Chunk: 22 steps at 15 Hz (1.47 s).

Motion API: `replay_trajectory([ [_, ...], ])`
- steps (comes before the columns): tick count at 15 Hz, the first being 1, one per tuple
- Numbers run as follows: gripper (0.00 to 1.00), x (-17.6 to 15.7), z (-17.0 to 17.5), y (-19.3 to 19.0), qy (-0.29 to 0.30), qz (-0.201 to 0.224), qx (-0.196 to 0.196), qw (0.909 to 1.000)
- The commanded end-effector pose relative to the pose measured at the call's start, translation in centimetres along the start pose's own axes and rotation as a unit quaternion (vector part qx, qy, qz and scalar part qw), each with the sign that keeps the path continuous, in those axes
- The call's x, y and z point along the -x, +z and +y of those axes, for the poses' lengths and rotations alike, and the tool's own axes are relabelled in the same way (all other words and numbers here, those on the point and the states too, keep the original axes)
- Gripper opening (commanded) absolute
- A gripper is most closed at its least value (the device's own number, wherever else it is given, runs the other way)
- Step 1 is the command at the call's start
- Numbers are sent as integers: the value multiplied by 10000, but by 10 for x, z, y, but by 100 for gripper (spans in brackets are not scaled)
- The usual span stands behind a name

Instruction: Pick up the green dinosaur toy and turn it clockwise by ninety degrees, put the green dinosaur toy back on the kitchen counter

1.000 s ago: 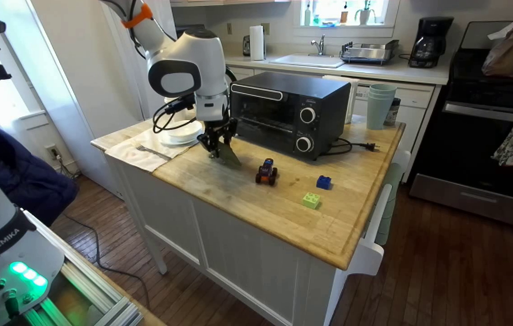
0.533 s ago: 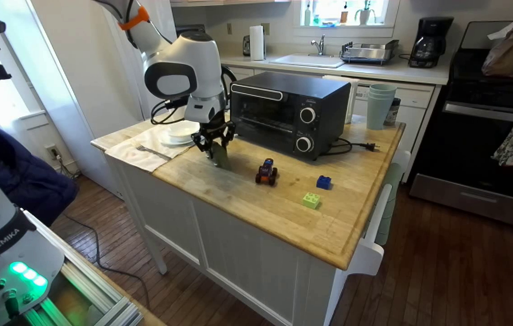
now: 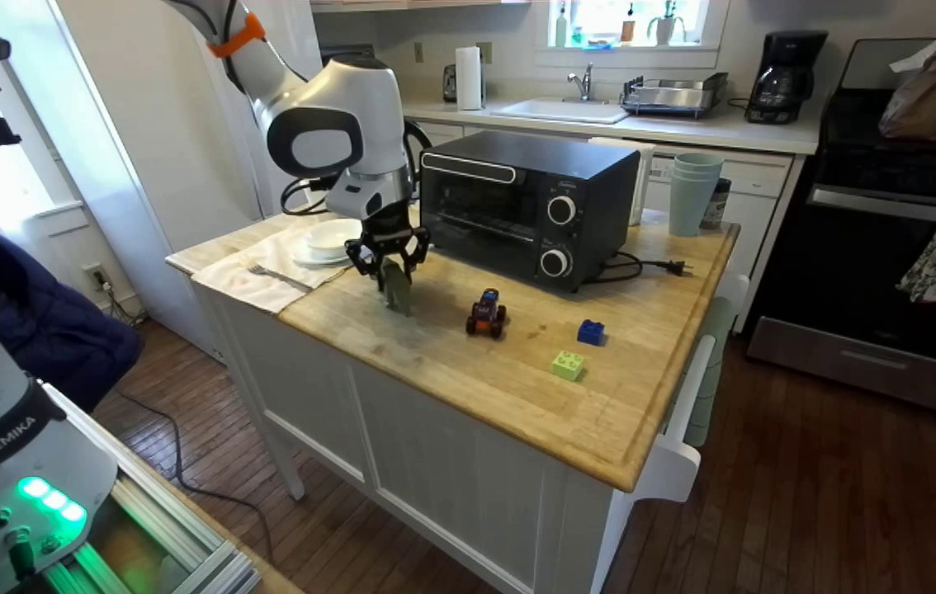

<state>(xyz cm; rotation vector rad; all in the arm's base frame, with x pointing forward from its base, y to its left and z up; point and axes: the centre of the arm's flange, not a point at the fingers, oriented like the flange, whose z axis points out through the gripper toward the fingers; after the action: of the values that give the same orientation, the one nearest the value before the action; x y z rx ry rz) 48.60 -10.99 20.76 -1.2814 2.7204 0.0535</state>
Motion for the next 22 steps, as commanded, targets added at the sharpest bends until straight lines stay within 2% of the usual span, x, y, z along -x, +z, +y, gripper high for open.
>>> replay_trajectory([
  [1, 23, -1, 12, -8, 293, 235, 378, 9986],
  [5, 23, -3, 16, -8, 606, 331, 403, 9968],
  [7, 73, -3, 14, -7, 651, 231, 297, 9972],
  [9, 79, -4, 14, -7, 632, 259, 220, 9974],
  [12, 100, -3, 16, -9, 577, 273, 80, 9979],
  [15, 100, -1, 16, -23, 179, 111, -298, 9993],
  [17, 100, 1, 19, -36, -475, 133, -501, 9975],
  [20, 100, 3, 29, -54, -1318, 2, -353, 9906],
  [22, 100, 5, 34, -63, -1873, -79, -249, 9819],
])
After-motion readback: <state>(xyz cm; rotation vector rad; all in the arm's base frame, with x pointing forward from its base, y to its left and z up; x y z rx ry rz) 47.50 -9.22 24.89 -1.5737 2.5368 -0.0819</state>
